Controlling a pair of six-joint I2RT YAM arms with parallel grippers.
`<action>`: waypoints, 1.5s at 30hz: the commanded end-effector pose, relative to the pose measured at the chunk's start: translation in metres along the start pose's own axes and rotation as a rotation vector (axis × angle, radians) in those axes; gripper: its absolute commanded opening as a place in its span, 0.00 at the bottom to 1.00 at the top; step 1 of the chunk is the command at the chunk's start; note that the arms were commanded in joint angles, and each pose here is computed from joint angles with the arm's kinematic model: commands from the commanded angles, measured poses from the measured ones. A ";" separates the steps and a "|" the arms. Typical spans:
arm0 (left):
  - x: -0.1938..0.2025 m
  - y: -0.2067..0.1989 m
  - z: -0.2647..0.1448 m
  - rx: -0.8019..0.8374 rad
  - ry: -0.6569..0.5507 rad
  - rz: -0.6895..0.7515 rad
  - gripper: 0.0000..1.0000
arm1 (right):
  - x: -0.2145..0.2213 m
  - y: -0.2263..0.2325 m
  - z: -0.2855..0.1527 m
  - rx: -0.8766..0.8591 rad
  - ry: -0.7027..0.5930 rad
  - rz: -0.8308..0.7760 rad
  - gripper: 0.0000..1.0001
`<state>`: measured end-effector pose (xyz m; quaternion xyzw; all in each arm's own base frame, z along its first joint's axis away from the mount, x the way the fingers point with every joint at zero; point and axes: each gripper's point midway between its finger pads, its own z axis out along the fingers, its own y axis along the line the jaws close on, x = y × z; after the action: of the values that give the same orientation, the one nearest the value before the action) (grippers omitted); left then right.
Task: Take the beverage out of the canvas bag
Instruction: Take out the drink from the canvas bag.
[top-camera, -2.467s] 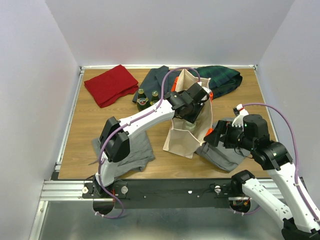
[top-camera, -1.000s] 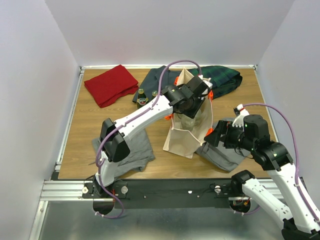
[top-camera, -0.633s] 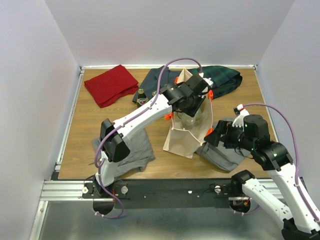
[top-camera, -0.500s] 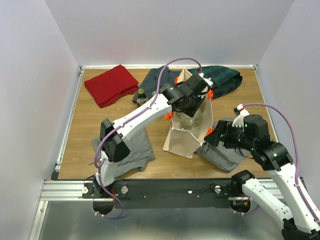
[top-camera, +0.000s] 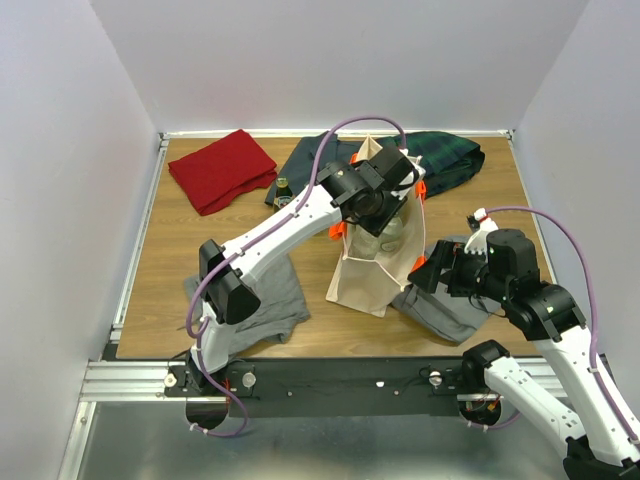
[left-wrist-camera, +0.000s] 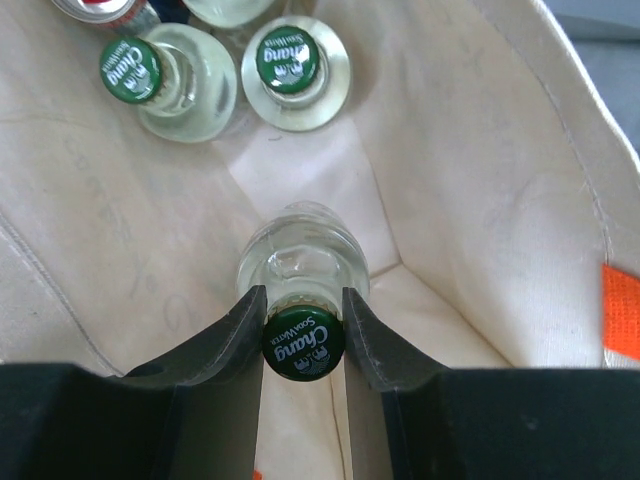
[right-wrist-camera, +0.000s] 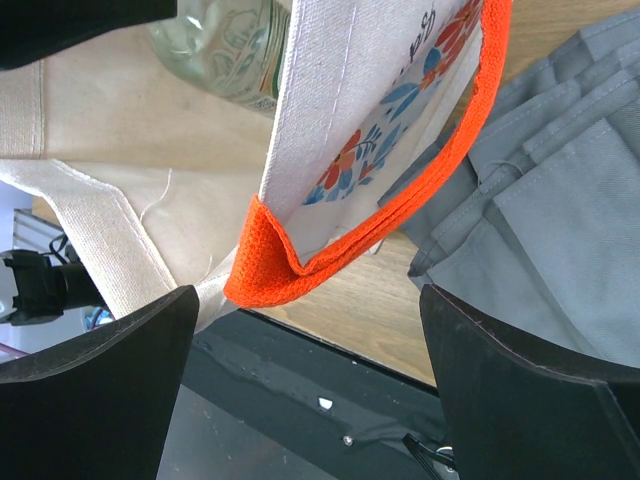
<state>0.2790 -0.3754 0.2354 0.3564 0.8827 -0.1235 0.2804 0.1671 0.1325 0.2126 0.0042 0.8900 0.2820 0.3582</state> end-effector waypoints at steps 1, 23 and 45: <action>-0.021 -0.012 -0.028 0.067 -0.094 0.025 0.00 | 0.007 -0.008 0.002 0.031 0.020 0.001 1.00; -0.027 -0.011 -0.066 0.098 -0.124 0.042 0.00 | 0.007 -0.008 0.003 0.036 0.021 0.003 1.00; -0.058 0.009 -0.115 0.027 -0.303 0.016 0.00 | 0.007 -0.011 0.005 0.050 0.025 0.009 1.00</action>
<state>0.2635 -0.3605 0.2874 0.3732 0.8653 -0.1495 0.2994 0.1678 0.1329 0.2113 0.0078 0.8916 0.2817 0.3544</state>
